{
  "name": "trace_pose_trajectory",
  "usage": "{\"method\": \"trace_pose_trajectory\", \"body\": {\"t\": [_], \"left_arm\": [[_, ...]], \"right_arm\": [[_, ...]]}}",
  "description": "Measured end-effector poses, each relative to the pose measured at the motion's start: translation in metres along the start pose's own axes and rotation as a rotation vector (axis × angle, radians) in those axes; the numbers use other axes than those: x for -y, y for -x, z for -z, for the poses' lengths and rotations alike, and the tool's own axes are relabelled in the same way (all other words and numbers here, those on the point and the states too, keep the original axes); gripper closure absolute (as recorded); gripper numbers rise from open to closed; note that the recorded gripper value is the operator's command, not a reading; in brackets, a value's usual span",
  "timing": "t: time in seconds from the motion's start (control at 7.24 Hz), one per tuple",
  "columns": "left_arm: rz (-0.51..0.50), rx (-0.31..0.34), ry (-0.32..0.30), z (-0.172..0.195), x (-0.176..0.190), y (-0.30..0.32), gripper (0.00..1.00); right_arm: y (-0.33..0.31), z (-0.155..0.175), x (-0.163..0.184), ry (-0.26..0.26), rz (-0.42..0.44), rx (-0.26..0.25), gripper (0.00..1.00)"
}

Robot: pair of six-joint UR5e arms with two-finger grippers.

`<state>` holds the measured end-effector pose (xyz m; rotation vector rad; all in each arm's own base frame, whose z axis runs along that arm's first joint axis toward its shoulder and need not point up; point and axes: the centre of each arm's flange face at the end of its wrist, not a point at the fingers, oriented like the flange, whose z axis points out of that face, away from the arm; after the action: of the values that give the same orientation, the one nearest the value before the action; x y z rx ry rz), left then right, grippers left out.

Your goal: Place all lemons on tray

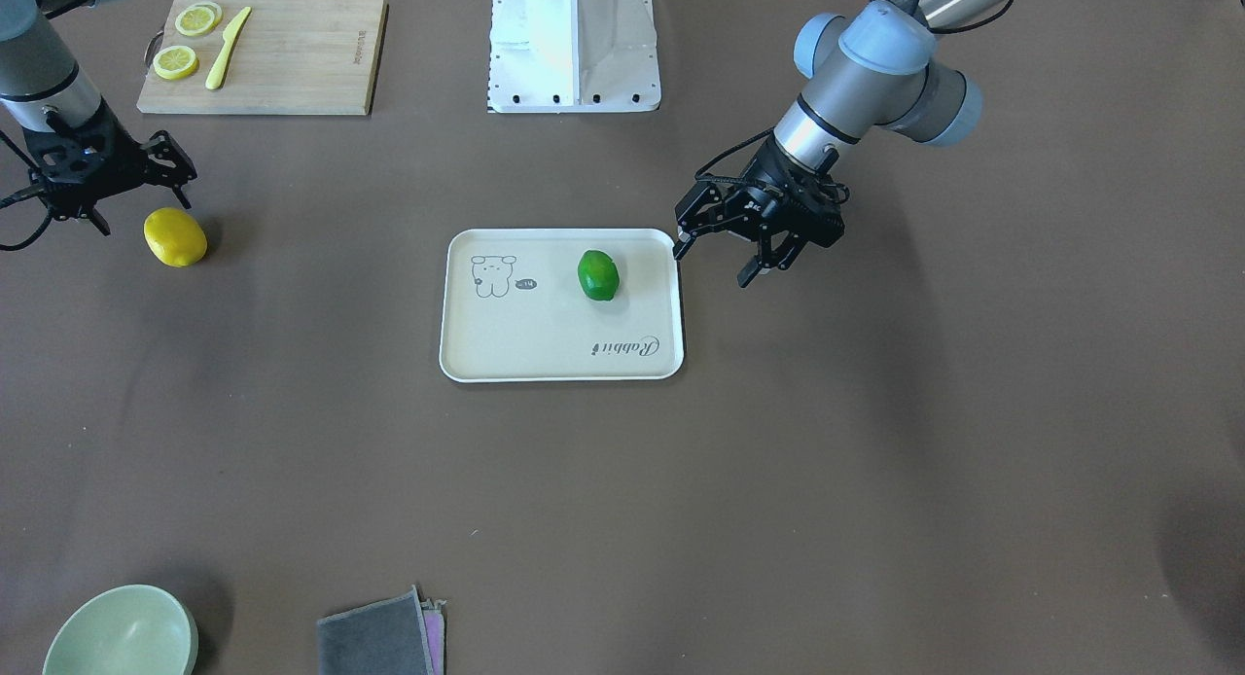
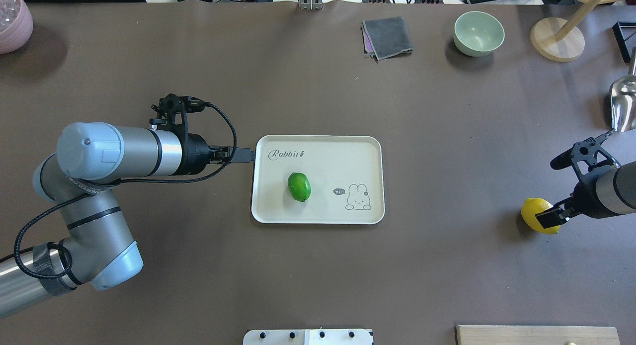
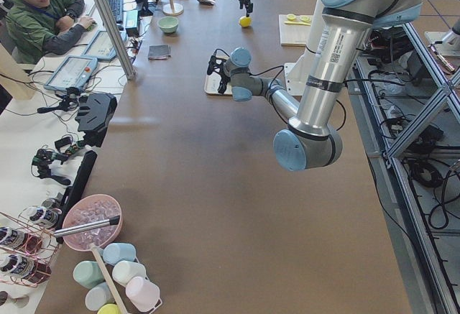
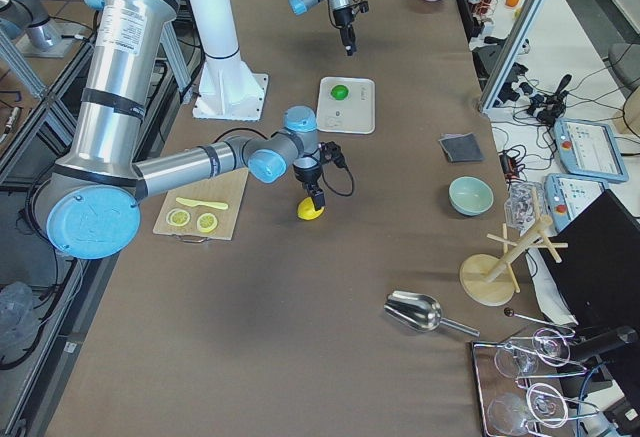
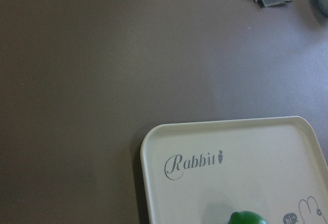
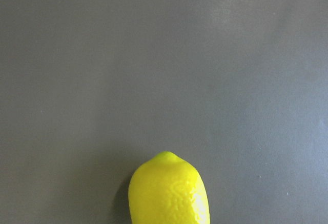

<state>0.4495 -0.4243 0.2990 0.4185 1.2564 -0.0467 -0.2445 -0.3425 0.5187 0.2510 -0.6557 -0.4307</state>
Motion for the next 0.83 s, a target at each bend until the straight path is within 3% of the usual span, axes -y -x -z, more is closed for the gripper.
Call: {"method": "trace_pose_trajectory", "body": {"t": [0.28, 0.41, 0.55, 0.83], "left_arm": [[0.000, 0.001, 0.000, 0.000, -0.001, 0.001, 0.01], [0.000, 0.001, 0.002, 0.000, -0.002, 0.002, 0.01], [0.000, 0.001, 0.002, 0.000, -0.003, 0.002, 0.01], [0.001, 0.000, 0.002, 0.000, -0.003, 0.002, 0.01]], "right_arm": [[0.003, -0.024, -0.006, 0.032, 0.020, -0.031, 0.01], [0.005, -0.033, -0.007, 0.041, 0.025, -0.037, 0.13], [0.008, -0.039, -0.004, 0.045, 0.028, -0.037, 0.30], [0.013, -0.045, 0.001, 0.045, 0.032, -0.034, 1.00]]}}
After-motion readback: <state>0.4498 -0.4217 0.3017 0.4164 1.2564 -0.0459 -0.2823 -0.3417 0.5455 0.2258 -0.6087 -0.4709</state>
